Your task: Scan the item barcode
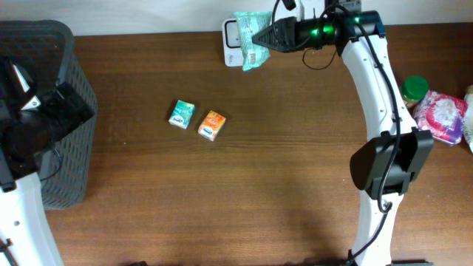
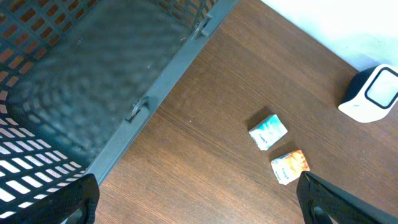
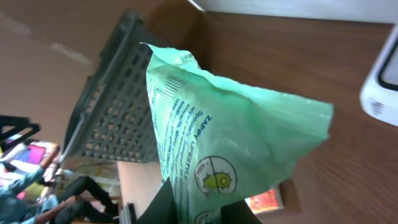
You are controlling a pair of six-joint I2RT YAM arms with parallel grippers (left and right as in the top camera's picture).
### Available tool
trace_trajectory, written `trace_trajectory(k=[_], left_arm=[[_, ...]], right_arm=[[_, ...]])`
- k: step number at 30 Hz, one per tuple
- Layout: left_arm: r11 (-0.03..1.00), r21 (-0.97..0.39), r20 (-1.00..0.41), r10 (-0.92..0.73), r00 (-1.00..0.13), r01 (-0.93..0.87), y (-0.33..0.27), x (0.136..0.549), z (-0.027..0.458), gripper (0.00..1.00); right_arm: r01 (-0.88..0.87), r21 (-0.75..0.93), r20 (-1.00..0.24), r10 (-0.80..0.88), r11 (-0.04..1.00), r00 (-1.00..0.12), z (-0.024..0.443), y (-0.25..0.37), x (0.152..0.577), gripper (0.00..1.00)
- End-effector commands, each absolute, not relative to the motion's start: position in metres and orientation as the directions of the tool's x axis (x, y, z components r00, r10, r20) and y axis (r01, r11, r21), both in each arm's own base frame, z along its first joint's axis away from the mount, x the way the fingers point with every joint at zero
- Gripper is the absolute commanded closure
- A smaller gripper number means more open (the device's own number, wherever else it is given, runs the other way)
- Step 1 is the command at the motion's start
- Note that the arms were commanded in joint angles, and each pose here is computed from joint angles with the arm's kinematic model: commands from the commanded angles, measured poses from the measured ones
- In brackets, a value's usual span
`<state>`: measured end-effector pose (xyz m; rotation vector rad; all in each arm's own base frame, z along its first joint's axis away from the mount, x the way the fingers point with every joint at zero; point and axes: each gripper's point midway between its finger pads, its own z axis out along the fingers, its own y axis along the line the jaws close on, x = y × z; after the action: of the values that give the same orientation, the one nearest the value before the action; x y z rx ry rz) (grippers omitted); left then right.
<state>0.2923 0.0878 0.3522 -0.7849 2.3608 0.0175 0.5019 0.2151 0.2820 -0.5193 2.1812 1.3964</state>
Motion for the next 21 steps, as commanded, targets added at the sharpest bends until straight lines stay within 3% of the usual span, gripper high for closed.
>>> trace_trajectory(k=[1,7,16,19,21], left_arm=[[0.813,-0.176,-0.586,-0.540,-0.605,-0.555,0.091,0.291,0.353,0.01],[0.813,-0.176,-0.586,-0.540,-0.605,-0.555,0.091,0.291,0.353,0.01],[0.813,-0.176,-0.586,-0.540,-0.604,-0.555,0.092,0.291,0.353,0.01],[0.813,-0.176,-0.586,-0.540,-0.605,-0.555,0.091,0.291,0.353,0.01],[0.813,-0.176,-0.586,-0.540,-0.605,-0.555,0.091,0.291,0.353,0.01]], right_arm=[[-0.563,0.671,-0.613,-0.066,0.482,-0.787,0.284,0.227,0.503,0.88],[-0.546,0.554,-0.624,-0.121,0.628,-0.772,0.260,0.254,0.506,0.87],[-0.525,0.538,-0.611,-0.124,0.659,-0.782,0.254,0.251,0.506,0.87],[-0.302,0.246,-0.529,-0.134,0.921,-0.838,0.203,0.194,0.518,0.87],[-0.091,-0.089,-0.410,-0.119,0.992,-0.904,0.161,0.138,0.503,0.88]])
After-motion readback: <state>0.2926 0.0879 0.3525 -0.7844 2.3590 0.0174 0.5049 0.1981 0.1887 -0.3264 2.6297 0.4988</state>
